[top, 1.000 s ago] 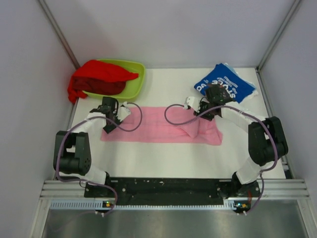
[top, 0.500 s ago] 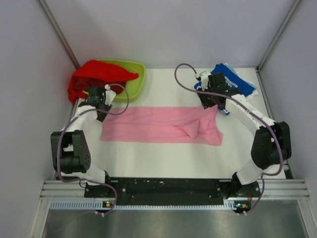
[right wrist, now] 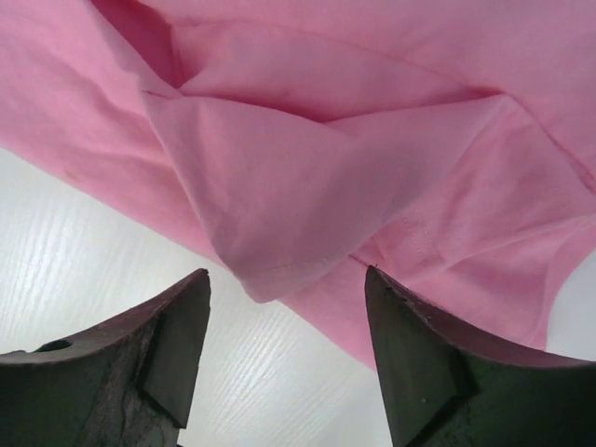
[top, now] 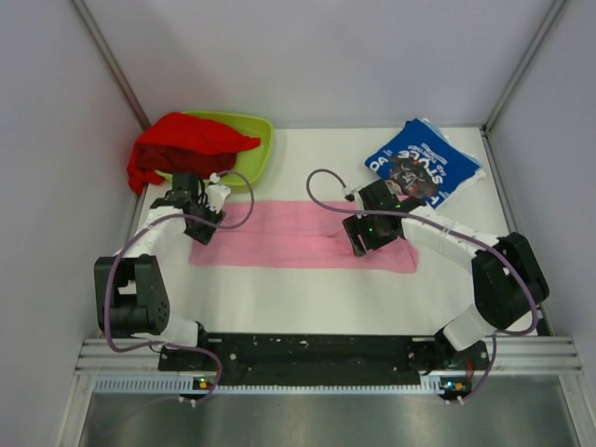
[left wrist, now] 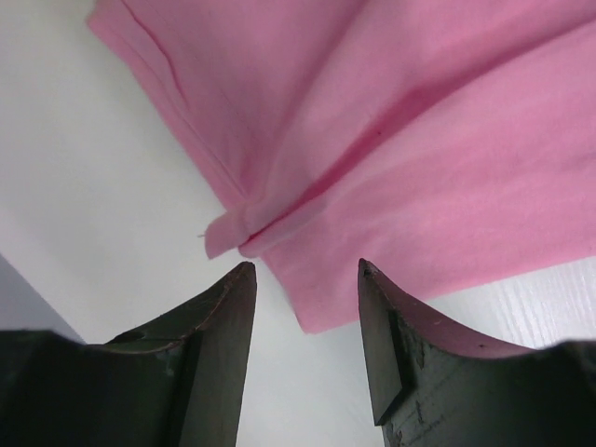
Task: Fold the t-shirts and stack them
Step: Fold the other side of the tshirt into a rectangle
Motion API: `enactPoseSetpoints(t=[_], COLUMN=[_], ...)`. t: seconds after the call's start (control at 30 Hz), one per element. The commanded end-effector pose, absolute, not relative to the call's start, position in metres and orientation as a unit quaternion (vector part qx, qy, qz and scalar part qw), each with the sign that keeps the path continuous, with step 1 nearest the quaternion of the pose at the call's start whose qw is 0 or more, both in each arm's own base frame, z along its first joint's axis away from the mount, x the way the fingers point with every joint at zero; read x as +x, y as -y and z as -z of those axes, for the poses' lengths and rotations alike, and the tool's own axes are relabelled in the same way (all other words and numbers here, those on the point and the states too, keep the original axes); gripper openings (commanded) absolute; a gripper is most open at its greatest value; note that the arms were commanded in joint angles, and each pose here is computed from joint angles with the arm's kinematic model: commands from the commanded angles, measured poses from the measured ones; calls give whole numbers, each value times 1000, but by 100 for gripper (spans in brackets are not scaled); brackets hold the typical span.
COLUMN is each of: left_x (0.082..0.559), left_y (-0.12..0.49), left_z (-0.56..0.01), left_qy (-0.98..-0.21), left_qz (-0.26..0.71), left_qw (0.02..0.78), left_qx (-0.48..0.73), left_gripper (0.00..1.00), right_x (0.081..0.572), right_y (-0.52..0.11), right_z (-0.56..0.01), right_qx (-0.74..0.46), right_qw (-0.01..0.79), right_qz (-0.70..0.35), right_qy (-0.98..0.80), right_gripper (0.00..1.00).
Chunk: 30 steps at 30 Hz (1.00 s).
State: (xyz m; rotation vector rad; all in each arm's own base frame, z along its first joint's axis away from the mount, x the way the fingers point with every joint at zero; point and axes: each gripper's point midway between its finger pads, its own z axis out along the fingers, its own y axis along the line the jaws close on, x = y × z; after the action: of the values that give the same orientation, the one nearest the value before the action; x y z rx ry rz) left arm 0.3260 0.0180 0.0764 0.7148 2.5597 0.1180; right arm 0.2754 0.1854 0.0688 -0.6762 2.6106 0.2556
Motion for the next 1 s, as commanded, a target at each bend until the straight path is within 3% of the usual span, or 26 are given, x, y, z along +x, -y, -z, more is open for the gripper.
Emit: enactPoseSetpoints(t=[0.0,0.2,0.3,0.67,0.77,0.87,0.97], left_x=[318,321,319,322,324,328,336], left_y=[-12,-13,-15,-5,8,21,44], left_z=[-70,-74,-76,-82,-84,-85,-94], left_qy=[-936,-934,-934,-927,-918,-909,-889], left_qz=[-24,-27,-32,-18,-7,-3,0], left_qw=[234,237,238,243,249,249,261], left_qx=[263,265,266,286,309,334,377], left_gripper=[52,52,52,53,53,53,54], right_x=[273,296,313,377,392,411,427], right_y=[-188,-189,-186,-214,-220,-226,-227], right_z=[-59,-56,-66,-75,-75,-88,-115], right_qx=[-226,-240,-254,-344,-339,-323,-288], right_qw=[205,216,238,265,272,293,325], right_qz=[-86,-55,-31,-21,-19,-22,-36], right_qy=[-948,-945,-937,-901,-901,-900,-900], right_gripper=[63,16,0,0,15,37,46])
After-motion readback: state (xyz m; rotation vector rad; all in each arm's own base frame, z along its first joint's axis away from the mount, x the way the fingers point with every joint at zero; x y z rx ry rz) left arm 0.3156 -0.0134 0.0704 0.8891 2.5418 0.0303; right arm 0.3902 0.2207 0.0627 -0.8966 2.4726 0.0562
